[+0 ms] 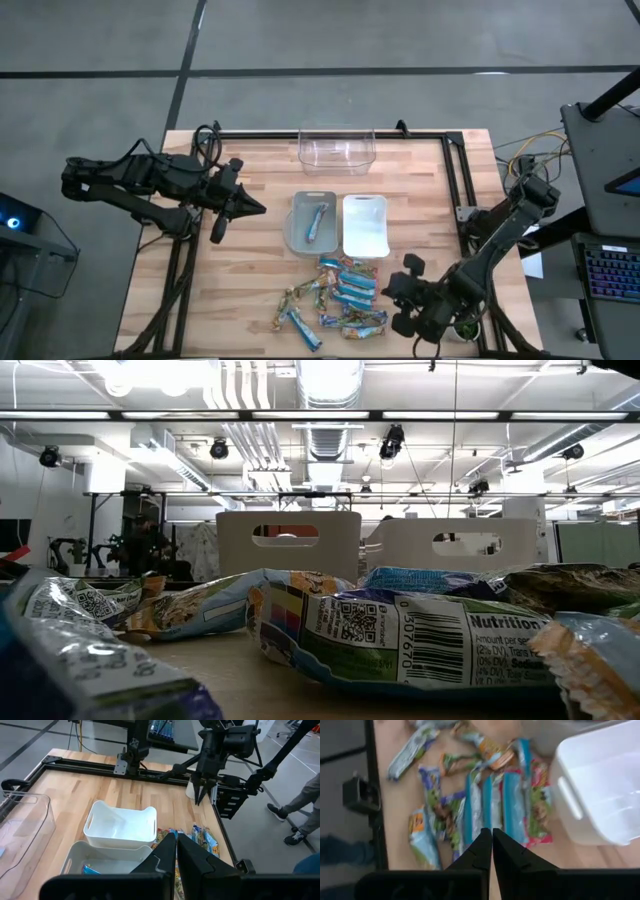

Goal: Pick and place Granola Bars by type
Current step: Put the orange granola bar into the white bin

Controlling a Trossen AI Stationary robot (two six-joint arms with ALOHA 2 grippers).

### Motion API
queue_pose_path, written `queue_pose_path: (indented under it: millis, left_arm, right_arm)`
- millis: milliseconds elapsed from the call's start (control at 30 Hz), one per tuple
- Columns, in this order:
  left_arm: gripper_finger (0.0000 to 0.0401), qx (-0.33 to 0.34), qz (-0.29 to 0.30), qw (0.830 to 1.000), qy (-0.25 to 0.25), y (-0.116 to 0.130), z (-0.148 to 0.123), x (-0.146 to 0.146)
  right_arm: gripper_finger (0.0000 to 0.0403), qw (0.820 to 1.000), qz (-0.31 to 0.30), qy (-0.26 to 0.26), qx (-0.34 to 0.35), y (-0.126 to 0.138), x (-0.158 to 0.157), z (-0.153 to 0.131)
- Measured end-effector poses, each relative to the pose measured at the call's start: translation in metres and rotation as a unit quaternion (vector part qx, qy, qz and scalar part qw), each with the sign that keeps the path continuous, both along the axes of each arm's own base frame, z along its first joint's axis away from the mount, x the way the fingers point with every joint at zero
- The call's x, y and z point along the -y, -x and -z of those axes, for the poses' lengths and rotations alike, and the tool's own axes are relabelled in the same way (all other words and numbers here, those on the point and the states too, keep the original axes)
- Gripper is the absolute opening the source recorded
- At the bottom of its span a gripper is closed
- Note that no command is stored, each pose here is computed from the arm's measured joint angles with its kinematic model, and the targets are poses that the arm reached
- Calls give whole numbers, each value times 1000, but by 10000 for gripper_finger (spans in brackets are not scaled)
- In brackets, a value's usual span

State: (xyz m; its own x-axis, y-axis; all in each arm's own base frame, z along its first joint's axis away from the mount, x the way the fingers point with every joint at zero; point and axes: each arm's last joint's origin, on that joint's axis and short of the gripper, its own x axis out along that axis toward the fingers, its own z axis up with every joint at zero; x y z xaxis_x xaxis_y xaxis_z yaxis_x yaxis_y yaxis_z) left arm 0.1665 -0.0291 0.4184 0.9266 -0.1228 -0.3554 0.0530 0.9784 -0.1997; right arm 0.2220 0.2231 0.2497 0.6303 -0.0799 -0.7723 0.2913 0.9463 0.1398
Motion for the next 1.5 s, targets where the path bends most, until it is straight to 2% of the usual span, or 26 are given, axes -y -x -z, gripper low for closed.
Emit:
queue_pose_path:
  millis: [267,433,600,833,967,1133,1267,1333,1400,1500]
  left_arm:
    - [0,0,0,1000,-1,0,0,0]
    - [0,0,1,1000,-1,0,0,0]
    - [0,-4,6,1000,1,-1,2,1]
    - [3,-43,26,996,78,-12,14,6]
    - [34,-34,80,990,109,-21,12,11]
    - [107,-60,103,981,151,-33,18,15]
    - [163,-99,137,966,193,-49,28,22]
    - [184,-120,167,952,225,-59,32,28]
    - [197,-158,190,934,259,-67,40,36]
    - [203,-238,218,891,319,-74,51,51]
  right_arm:
    - [8,999,-30,-9,18,-7,-10,4]
    - [8,997,-59,-45,-24,-8,-16,10]
    - [8,995,-80,-53,-34,-9,-18,11]
    - [8,995,-79,-52,-35,-9,-18,11]
    - [8,995,-81,-50,-35,-9,-18,11]
    - [9,996,-72,-42,-26,-9,-17,11]
    - [9,997,-66,-36,-20,-11,-16,11]
    - [9,997,-65,-36,-19,-11,-16,11]
    - [9,997,-65,-36,-19,-11,-16,10]
    - [9,997,-64,-37,-19,-11,-16,10]
